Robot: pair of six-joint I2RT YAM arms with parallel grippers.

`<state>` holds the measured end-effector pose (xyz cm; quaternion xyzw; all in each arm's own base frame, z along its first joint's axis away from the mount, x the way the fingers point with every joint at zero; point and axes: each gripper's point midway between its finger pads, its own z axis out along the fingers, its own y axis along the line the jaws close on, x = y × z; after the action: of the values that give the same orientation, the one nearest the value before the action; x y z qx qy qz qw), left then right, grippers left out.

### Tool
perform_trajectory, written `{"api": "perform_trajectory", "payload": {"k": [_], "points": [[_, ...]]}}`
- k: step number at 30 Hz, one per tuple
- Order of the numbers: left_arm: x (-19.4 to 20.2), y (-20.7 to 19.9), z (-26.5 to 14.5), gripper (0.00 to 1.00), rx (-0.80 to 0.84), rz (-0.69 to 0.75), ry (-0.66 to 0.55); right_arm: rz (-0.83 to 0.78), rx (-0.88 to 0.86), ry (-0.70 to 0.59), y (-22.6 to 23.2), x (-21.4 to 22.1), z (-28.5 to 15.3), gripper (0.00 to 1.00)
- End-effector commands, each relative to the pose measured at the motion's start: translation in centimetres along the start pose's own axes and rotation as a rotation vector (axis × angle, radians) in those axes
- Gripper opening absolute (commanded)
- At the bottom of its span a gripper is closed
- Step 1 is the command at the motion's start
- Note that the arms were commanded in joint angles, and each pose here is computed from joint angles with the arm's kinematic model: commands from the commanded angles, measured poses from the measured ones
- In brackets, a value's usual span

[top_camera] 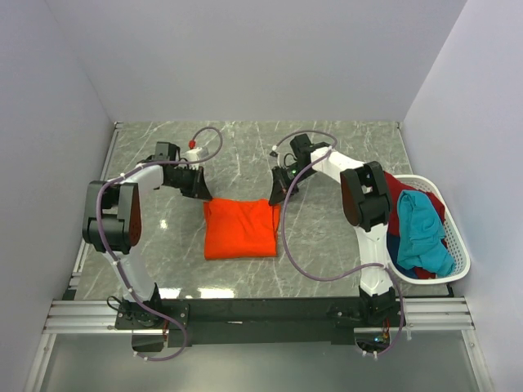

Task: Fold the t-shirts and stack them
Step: Neatly place the folded tshirt to the corner

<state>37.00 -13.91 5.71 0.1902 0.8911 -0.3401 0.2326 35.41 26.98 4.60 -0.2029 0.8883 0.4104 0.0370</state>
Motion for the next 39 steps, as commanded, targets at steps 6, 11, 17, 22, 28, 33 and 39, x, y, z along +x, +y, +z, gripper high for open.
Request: {"api": "perform_trajectory", "payload": {"k": [6, 11, 17, 22, 28, 33, 39], "points": [[-4.1, 2.6, -2.2, 0.01, -0.109, 0.016, -0.125, -0.045, 0.095, -0.122, -1.6, -2.4, -3.6, 0.0], [-4.9, 3.7, -1.4, 0.01, -0.122, 0.007, -0.136, -0.047, 0.132, -0.17, -2.7, -4.1, -3.8, 0.0], [-5.7, 6.1, -0.8, 0.01, -0.181, 0.004, -0.149, -0.036, 0.195, -0.234, -4.0, -6.6, -3.9, 0.0], [-5.8, 7.8, 0.1, 0.01, -0.204, -0.017, -0.148, -0.049, 0.222, -0.276, -4.6, -9.1, -4.2, 0.0], [-8.3, 7.6, -1.9, 0.34, -0.162, -0.028, -0.227, -0.052, 0.212, -0.287, -3.3, -10.7, -5.7, 0.4], [-10.2, 0.0, -6.3, 0.44, 0.024, 0.004, -0.356, -0.107, 0.043, -0.399, 4.8, -10.9, -10.2, 0.5], [-7.1, -6.6, -3.2, 0.23, 0.208, -0.122, -0.288, -0.027, -0.169, -0.305, 8.6, -8.9, -5.8, 0.31]]}}
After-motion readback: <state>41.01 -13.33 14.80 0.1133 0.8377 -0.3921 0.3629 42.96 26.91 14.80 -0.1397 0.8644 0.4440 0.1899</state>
